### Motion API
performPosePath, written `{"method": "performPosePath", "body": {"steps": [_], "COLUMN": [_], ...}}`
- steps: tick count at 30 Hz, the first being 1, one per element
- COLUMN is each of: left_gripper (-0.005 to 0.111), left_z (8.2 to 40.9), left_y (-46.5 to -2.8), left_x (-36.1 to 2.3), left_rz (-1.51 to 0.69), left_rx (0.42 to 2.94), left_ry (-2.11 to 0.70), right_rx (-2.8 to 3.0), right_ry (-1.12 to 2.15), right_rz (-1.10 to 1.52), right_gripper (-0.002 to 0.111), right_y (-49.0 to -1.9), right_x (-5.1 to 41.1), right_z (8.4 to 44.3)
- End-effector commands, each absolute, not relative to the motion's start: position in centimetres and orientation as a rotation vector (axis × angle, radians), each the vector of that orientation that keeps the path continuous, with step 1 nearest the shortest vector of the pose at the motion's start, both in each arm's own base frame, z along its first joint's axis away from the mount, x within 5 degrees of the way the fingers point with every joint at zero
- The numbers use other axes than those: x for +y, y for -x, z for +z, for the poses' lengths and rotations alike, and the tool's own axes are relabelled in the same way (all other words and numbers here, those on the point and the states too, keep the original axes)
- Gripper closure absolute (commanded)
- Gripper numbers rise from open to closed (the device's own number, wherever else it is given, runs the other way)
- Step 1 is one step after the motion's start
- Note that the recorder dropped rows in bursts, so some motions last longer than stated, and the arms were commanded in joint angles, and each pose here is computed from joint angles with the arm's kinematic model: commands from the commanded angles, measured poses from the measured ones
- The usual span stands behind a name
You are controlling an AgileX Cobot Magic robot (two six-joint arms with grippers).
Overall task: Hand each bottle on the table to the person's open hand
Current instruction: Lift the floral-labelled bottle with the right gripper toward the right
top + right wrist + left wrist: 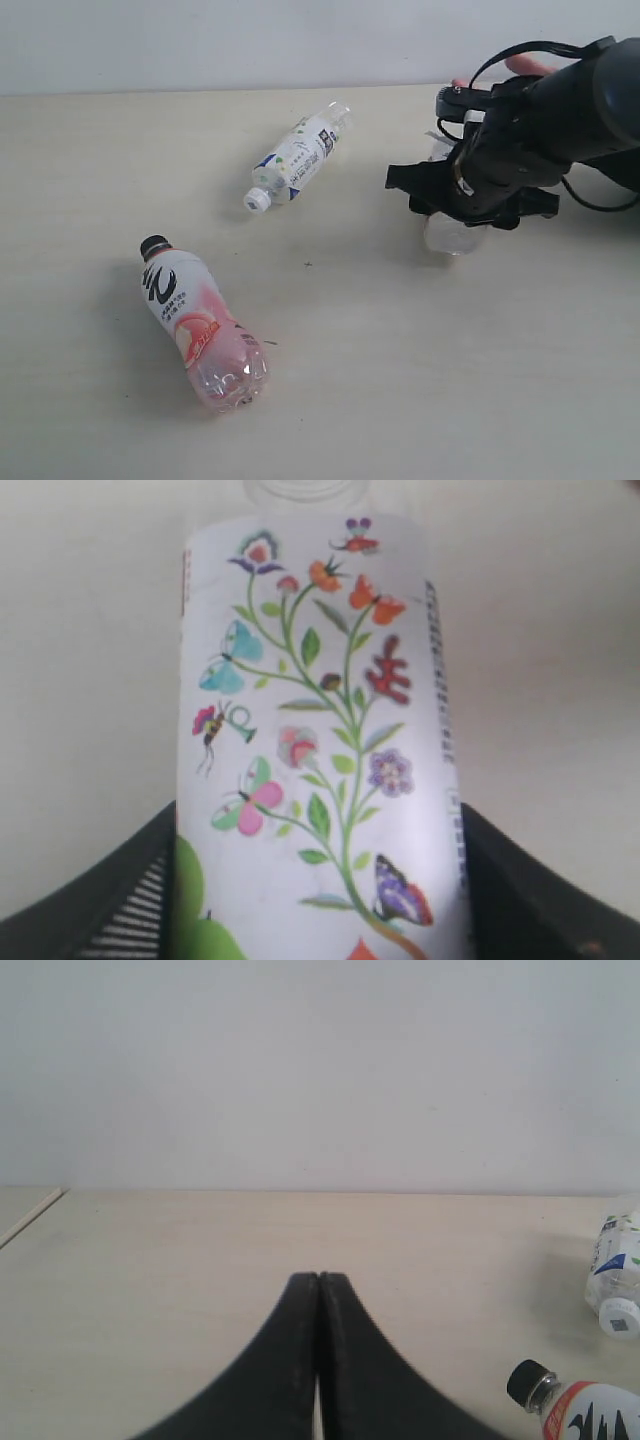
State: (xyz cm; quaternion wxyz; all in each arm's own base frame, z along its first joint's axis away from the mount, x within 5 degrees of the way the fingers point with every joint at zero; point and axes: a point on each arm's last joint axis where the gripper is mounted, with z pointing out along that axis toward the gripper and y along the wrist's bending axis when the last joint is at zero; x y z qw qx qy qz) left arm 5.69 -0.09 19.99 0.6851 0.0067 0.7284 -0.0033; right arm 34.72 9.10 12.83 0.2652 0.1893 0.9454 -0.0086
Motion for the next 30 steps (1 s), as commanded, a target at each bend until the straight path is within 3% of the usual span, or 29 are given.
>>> {"method": "performPosePath", "body": {"steps": [1, 11, 22, 30], "left_gripper": [0.107, 0.107, 0.107, 0.107], "left_z": [20.0, 20.0, 20.0, 20.0], "left_y": [-5.6, -5.6, -5.6, -5.6], "left_x": [-0.1, -0.1, -0.1, -0.1], "left_rz": [-0.007, -0.007, -0.007, -0.007], "left_rx": [1.624, 1.624, 1.624, 1.624], "left_ry": [-0.014, -0.014, -0.014, -0.014], "right_rx": [2.591, 2.683, 2.680, 2.494], "right_ry": [-0.445, -0.188, 0.318, 0.413], "right_rz": [0.020, 0.111, 0.128, 0.268], "right_gripper": [0.108, 0.108, 0.108, 0.108], "right_y": [-32.8, -27.0, -19.5, -14.0], "right_x": [9.0, 9.9, 12.3, 10.5], "right_z": [14.6, 18.3, 24.0, 25.9]}}
